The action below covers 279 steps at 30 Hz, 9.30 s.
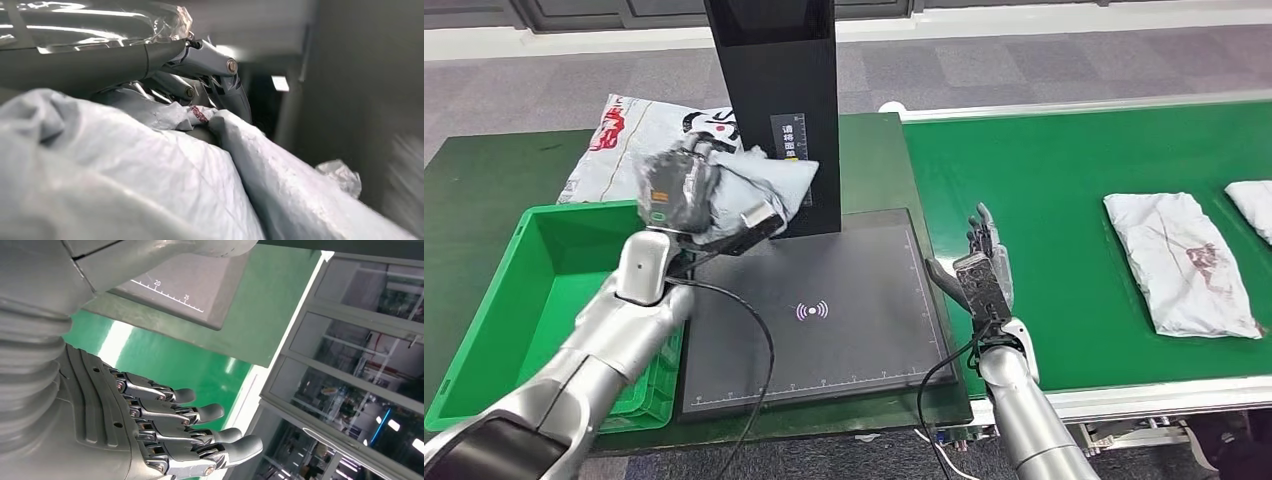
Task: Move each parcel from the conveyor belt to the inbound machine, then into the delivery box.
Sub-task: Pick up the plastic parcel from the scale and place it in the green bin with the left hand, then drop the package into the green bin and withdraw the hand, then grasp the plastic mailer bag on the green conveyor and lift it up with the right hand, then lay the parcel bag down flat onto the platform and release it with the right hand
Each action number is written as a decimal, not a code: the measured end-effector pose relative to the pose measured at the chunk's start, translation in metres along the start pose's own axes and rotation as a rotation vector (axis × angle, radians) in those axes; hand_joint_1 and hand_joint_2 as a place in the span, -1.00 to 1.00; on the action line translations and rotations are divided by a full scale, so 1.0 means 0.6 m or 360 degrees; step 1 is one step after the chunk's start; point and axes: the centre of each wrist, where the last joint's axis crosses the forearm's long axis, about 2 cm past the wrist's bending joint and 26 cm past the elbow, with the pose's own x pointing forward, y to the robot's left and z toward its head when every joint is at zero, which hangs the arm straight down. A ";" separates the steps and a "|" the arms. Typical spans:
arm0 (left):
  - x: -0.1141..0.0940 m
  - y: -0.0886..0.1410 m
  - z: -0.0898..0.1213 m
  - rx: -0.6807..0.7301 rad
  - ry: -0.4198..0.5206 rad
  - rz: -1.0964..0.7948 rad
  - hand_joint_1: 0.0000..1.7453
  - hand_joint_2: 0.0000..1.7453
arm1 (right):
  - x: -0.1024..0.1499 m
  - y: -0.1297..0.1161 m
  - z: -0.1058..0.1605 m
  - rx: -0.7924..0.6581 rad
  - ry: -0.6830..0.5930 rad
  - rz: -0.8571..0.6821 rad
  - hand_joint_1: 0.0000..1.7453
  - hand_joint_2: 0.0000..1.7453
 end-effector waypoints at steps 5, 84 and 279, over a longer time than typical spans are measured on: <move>-0.074 0.043 -0.017 0.0227 0.0040 -0.0092 1.00 1.00 | -0.003 0.000 0.005 -0.0055 -0.0001 0.0013 -1.00 1.00; -0.258 -0.050 0.225 -0.0607 0.0896 -0.0339 -1.00 1.00 | 0.019 -0.036 0.055 -0.0199 0.0128 0.0053 -1.00 1.00; 0.069 -0.083 0.188 -0.0123 0.0128 0.1726 -1.00 1.00 | 0.105 0.084 0.047 0.0674 -0.0364 0.0136 -1.00 1.00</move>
